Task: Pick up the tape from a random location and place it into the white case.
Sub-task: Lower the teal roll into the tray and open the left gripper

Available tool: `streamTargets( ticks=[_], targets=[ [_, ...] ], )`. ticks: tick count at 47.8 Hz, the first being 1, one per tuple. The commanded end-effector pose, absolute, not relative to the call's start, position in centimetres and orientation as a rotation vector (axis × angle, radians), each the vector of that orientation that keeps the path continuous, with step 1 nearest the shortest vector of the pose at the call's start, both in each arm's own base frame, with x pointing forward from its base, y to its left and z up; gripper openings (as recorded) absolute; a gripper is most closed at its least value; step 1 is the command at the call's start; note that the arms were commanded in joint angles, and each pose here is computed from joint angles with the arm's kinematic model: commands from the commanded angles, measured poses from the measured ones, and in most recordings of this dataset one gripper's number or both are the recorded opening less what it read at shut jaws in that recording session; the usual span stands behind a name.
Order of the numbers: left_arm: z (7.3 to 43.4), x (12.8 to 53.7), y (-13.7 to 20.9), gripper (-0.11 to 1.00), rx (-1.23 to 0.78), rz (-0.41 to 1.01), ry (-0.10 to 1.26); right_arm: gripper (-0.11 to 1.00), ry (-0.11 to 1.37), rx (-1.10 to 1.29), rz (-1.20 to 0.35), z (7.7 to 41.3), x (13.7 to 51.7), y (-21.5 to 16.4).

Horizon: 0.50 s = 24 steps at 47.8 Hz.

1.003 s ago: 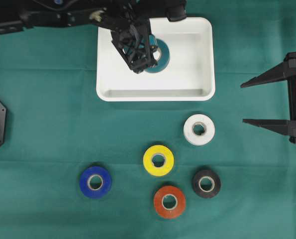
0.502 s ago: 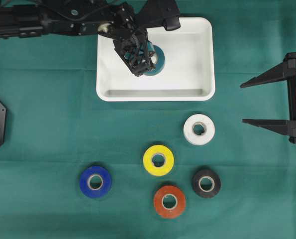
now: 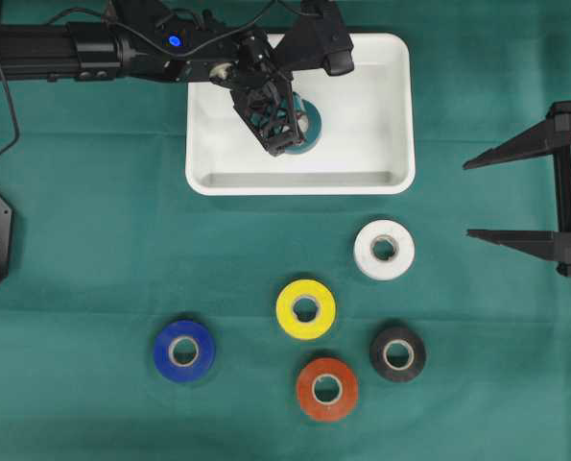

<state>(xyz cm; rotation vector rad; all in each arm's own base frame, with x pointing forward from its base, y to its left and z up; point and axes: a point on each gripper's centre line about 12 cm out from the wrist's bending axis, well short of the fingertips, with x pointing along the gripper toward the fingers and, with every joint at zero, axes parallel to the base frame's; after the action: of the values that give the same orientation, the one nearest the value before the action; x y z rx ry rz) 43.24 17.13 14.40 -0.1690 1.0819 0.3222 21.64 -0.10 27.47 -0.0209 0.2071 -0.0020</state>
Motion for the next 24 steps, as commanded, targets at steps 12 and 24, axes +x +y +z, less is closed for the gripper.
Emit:
streamTargets(
  ticks=[12,24],
  targets=[
    [15.93,43.59,17.66,0.21,-0.165,0.336,1.028,0.90,0.183,-0.024,-0.003,28.46,21.97,-0.13],
    [15.90,43.49,17.70,0.29,-0.166,0.337,1.030,0.90,0.184,-0.024,-0.003,28.44,21.96,-0.13]
  ],
)
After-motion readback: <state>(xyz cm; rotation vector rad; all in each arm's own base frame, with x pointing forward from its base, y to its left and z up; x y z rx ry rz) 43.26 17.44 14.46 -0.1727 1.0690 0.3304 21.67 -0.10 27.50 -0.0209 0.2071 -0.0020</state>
